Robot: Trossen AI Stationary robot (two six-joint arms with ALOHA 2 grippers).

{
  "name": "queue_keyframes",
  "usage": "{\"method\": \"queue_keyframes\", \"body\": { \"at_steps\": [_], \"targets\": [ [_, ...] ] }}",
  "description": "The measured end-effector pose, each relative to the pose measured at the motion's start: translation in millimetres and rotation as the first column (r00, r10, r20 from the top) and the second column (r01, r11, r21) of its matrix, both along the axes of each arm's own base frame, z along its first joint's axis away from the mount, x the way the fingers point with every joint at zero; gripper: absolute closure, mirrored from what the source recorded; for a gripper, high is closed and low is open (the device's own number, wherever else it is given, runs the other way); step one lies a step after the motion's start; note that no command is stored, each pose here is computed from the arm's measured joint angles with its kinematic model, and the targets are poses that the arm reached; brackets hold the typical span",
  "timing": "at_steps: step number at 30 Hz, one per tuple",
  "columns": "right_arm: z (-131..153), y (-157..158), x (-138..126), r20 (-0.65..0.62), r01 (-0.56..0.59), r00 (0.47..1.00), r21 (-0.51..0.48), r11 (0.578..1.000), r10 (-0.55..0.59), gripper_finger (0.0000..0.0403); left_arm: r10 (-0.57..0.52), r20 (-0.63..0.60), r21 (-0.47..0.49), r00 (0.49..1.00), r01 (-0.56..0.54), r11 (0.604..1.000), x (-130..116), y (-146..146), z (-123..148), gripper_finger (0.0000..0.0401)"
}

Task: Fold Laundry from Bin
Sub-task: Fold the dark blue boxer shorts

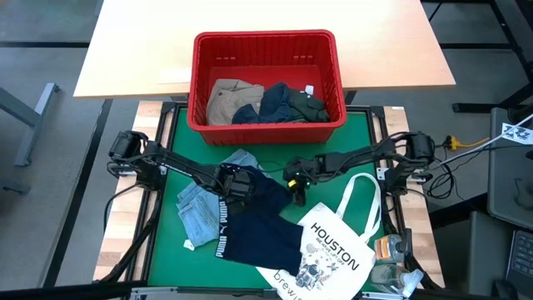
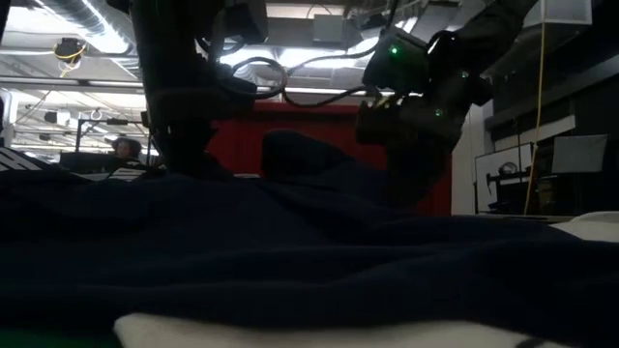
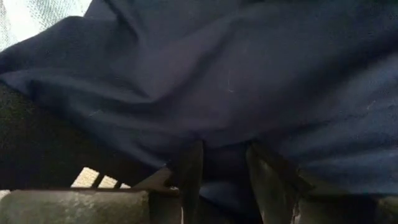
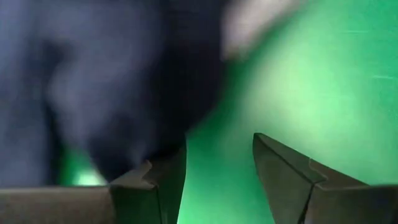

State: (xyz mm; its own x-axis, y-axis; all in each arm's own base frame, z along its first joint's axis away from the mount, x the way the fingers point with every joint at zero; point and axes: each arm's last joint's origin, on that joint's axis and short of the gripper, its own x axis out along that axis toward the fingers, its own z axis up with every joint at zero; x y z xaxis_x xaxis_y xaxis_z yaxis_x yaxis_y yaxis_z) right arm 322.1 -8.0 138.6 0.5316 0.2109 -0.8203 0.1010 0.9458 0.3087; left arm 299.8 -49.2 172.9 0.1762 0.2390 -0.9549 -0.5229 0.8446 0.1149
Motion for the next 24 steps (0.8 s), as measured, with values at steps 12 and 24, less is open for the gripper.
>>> {"method": "queue_keyframes", "body": {
  "at_steps": [12, 24],
  "targets": [
    [40.7, 5.4, 0.6, 0.183, -0.050, 0.983, 0.206, 0.977, 0.012, 0.0217, -0.002, 0.005, -0.001, 1.000, 0.002, 1.000, 0.5, -0.1, 0.1, 0.0277],
    [41.8, 32.4, 3.9, 0.221, -0.091, 0.974, 0.149, 0.985, 0.057, 0.0217, -0.003, 0.007, -0.001, 1.000, 0.003, 1.000, 0.7, -0.3, 0.1, 0.0277]
  ]
}}
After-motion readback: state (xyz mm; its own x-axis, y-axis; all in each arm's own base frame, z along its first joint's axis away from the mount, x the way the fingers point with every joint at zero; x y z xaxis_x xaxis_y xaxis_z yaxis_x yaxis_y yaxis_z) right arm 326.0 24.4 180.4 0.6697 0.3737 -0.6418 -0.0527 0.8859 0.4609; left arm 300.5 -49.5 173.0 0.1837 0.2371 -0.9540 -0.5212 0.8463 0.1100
